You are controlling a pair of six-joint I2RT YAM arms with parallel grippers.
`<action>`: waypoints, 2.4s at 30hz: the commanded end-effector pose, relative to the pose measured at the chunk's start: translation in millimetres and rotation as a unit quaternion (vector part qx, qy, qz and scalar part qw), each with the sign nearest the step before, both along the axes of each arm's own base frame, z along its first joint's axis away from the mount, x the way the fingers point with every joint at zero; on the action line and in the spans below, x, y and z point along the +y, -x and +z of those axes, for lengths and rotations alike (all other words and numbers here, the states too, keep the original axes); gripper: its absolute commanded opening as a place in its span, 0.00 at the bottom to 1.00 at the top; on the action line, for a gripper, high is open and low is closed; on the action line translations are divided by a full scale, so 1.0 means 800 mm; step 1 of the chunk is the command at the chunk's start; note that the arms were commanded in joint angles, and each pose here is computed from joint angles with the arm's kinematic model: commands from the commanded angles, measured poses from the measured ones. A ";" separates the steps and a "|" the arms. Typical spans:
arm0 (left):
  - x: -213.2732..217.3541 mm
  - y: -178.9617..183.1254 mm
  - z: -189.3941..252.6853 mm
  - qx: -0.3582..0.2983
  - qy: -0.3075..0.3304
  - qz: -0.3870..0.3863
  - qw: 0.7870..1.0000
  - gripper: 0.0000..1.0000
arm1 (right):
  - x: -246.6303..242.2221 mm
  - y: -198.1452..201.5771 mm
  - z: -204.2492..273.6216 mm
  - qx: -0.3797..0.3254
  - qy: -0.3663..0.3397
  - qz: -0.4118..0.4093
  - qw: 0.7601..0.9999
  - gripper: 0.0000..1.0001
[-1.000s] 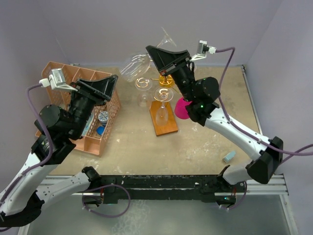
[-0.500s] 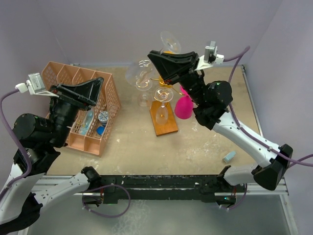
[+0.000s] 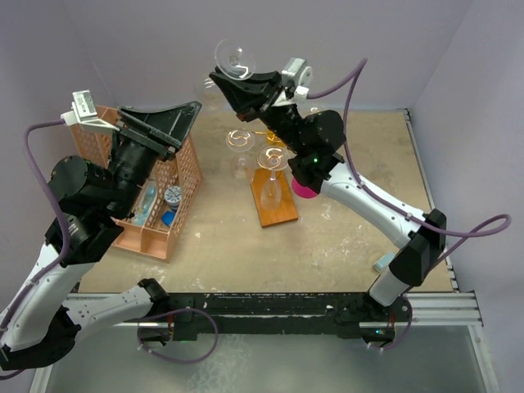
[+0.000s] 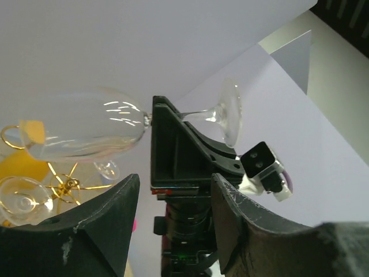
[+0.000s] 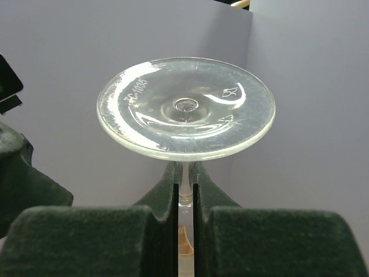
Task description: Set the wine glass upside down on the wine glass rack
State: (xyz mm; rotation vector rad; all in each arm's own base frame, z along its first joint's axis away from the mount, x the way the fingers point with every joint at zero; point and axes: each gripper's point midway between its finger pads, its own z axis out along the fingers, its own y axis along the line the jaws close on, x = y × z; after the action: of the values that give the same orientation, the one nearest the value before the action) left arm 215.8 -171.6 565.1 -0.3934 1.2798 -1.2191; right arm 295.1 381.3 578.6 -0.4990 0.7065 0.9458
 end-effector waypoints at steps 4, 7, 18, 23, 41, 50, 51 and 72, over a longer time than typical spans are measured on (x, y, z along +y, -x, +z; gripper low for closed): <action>0.032 0.034 0.074 -0.073 0.134 -0.017 0.988 0.52 | -0.001 0.032 0.052 -0.112 -0.034 -0.023 0.993 0.00; 0.022 0.035 0.086 -0.092 0.122 -0.030 0.988 0.57 | 0.013 0.028 0.041 -0.123 -0.014 -0.032 0.992 0.00; 0.043 -0.020 0.032 0.016 0.026 0.098 0.995 0.61 | 0.031 0.036 0.019 -0.127 0.024 -0.013 0.991 0.00; 0.030 -0.024 0.032 0.010 0.012 0.086 0.996 0.59 | 0.037 0.040 0.013 -0.129 0.039 -0.001 0.991 0.00; 0.036 -0.029 0.041 -0.011 0.016 0.108 0.994 0.00 | 0.048 0.051 0.009 -0.121 0.068 0.037 0.990 0.00; 0.038 -0.044 0.060 -0.029 0.014 0.141 0.990 0.00 | 0.008 0.053 0.017 -0.083 0.028 0.004 0.996 0.62; 0.040 -0.049 0.061 -0.028 0.006 0.153 0.988 0.00 | 0.000 0.051 0.017 -0.076 0.021 -0.010 0.997 0.66; -0.035 -0.149 -0.030 0.043 -0.058 0.148 0.986 0.00 | -0.115 0.155 -0.030 -0.075 0.062 0.004 0.995 0.75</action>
State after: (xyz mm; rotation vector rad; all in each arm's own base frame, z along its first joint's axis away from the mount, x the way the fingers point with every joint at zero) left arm 330.1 -189.8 525.5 -0.5357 1.3496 -0.7500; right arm 190.0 309.9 543.9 -0.6884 0.6684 0.8605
